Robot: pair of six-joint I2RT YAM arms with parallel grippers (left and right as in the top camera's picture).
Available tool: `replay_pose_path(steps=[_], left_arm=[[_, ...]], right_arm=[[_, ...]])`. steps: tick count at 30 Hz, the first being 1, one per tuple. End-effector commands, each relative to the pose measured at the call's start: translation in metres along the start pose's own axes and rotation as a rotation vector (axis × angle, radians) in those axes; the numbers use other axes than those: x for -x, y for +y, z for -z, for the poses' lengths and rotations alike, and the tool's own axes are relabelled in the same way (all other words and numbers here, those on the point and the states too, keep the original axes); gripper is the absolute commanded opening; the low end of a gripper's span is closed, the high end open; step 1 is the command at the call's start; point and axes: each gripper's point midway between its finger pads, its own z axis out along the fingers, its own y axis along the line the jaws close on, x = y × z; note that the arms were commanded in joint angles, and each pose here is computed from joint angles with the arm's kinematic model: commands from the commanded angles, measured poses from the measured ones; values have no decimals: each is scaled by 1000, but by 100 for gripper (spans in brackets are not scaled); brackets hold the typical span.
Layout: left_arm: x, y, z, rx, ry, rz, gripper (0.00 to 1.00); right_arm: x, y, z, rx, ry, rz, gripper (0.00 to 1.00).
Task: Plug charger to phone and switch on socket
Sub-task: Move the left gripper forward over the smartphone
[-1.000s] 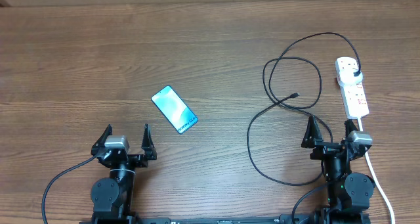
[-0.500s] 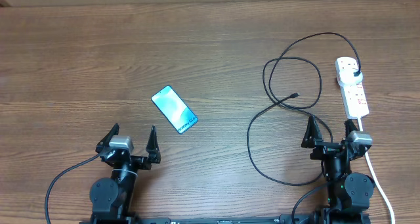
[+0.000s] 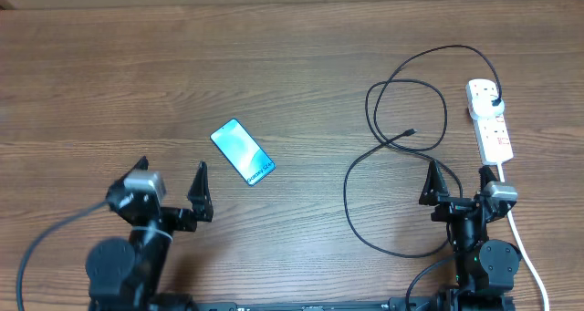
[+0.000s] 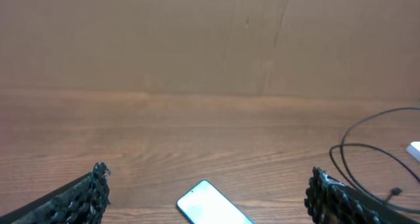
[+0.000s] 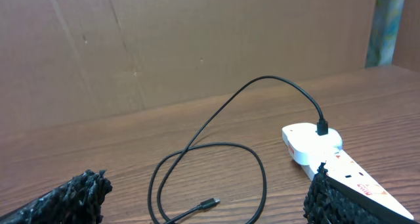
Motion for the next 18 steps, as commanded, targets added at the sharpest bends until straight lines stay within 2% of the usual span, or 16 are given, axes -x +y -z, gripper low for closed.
replay_pose_path(steps=[1, 6, 10, 12, 18], left_arm=[[27, -4, -7, -6, 33, 61, 100], [43, -5, -24, 18, 175, 130, 100], [50, -24, -38, -80, 281, 157, 100], [45, -39, -42, -163, 341, 180, 100], [23, -49, -60, -237, 442, 218, 100]], right_arm=[[-1, 1, 0, 4, -7, 5, 100], [-1, 1, 0, 4, -7, 5, 100], [-1, 1, 0, 4, -7, 5, 100], [-1, 1, 0, 4, -7, 5, 100], [-1, 1, 0, 4, -7, 5, 100]])
